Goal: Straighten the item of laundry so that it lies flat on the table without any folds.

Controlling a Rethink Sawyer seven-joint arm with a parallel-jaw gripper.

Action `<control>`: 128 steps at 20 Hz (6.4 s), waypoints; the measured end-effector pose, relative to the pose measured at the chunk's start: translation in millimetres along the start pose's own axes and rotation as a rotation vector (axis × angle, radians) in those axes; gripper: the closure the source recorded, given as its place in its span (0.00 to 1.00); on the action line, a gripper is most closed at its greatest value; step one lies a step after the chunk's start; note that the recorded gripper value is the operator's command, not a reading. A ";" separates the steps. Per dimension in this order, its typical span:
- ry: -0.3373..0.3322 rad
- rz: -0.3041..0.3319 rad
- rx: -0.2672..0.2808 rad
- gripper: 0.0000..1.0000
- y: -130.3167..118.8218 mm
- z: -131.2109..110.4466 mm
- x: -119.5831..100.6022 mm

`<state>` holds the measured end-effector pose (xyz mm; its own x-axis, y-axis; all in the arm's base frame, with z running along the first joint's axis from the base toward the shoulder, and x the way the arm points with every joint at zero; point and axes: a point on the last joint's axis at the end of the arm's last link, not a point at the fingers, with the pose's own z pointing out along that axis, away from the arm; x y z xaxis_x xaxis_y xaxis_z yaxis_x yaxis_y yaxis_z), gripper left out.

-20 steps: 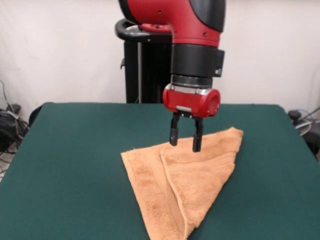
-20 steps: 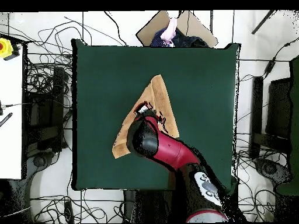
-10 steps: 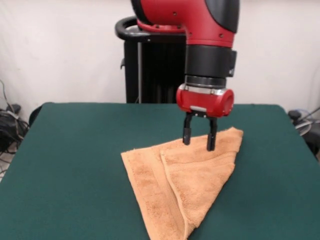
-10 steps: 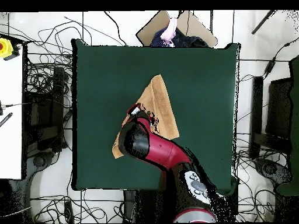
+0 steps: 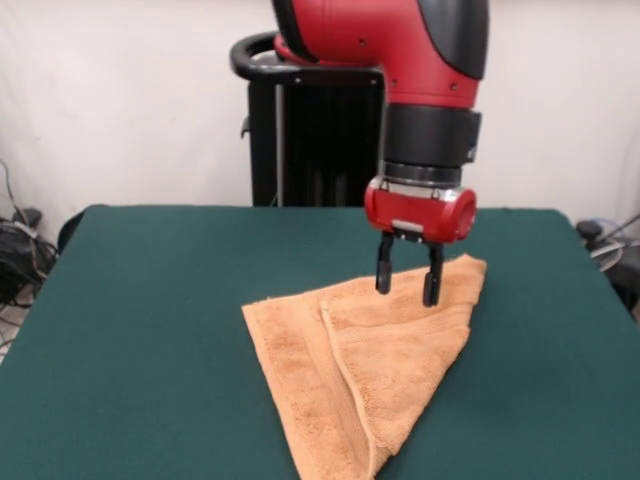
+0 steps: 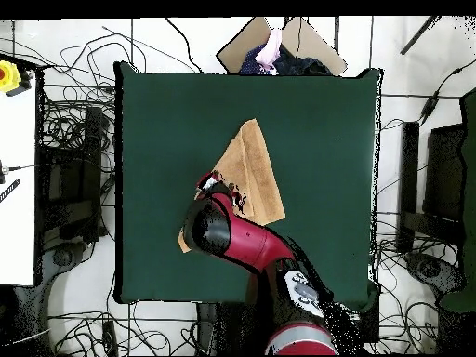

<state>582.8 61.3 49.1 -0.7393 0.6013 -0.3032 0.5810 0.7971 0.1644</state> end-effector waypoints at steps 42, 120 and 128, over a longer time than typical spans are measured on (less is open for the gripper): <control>0.187 -0.006 0.219 0.00 -106.8 67.7 58.3; 0.330 0.065 -0.262 1.00 80.0 51.3 75.3; 0.349 0.109 -0.259 1.00 93.3 50.0 82.1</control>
<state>593.4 182.3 -7.4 -0.7746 0.6299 0.0567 0.5908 0.6886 0.4206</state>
